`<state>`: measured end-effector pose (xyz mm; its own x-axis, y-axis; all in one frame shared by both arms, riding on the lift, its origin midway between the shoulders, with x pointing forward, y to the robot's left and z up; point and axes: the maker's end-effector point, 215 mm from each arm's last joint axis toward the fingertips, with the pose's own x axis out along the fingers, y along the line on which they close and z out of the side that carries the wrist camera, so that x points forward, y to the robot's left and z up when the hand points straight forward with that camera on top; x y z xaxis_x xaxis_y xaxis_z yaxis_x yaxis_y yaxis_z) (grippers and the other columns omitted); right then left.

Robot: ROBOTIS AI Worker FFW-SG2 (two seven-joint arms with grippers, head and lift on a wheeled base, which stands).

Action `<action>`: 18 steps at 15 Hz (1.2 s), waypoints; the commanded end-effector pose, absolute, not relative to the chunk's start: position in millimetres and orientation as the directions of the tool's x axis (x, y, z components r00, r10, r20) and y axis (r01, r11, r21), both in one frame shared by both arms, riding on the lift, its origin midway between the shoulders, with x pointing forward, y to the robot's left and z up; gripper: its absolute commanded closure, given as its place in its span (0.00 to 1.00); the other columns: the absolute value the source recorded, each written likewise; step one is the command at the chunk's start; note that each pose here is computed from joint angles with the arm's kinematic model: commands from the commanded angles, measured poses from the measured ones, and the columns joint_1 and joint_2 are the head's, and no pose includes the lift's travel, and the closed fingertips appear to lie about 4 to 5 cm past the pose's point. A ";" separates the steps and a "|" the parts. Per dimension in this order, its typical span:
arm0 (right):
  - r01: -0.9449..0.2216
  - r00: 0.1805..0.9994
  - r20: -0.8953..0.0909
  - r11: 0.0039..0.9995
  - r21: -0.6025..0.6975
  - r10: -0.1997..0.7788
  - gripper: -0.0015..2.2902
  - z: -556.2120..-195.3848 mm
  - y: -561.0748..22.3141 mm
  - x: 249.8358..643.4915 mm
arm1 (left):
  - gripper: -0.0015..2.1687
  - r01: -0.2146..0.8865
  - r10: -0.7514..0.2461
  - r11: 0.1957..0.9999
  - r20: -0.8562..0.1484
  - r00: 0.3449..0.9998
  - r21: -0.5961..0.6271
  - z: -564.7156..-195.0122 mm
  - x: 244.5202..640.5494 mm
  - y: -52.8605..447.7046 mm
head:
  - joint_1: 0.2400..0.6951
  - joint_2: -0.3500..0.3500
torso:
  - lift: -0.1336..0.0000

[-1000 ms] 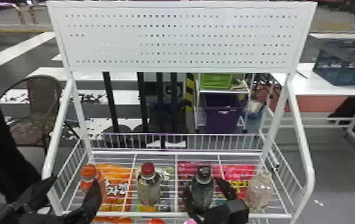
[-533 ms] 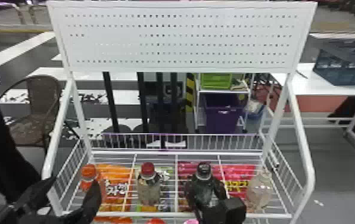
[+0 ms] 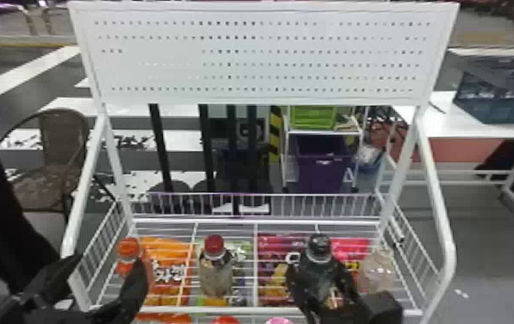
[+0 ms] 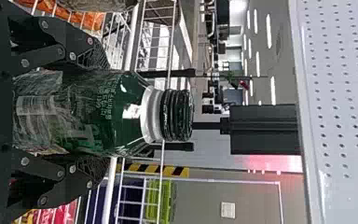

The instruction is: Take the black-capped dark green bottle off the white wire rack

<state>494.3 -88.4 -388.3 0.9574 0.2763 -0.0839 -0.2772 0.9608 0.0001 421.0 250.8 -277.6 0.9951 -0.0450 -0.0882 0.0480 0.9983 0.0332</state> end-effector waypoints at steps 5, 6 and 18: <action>-0.158 0.987 -0.014 0.987 0.001 0.158 0.59 -305.5 -178.8 414.7 | 0.07 0.058 -0.056 0.998 -0.078 0.995 0.023 -274.9 420.6 243.9 | 0.57 0.50 | 1.00; -0.151 0.989 -0.008 0.988 -0.009 0.151 0.59 -300.2 -188.4 402.7 | 0.07 0.060 -0.058 0.998 -0.075 0.995 0.022 -274.0 420.1 242.9 | 0.57 0.50 | 1.00; -0.073 0.995 0.061 0.997 -0.030 0.075 0.59 -265.3 -241.2 348.6 | 0.07 0.068 -0.067 0.998 -0.057 0.996 0.015 -267.6 419.0 237.0 | 0.57 0.50 | 1.00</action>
<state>349.9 -237.7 -265.9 0.9949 0.0812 0.0595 -0.0796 0.9964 -0.0293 418.9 236.8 -268.4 0.9959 -0.0677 -0.0600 0.0687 0.9975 0.0148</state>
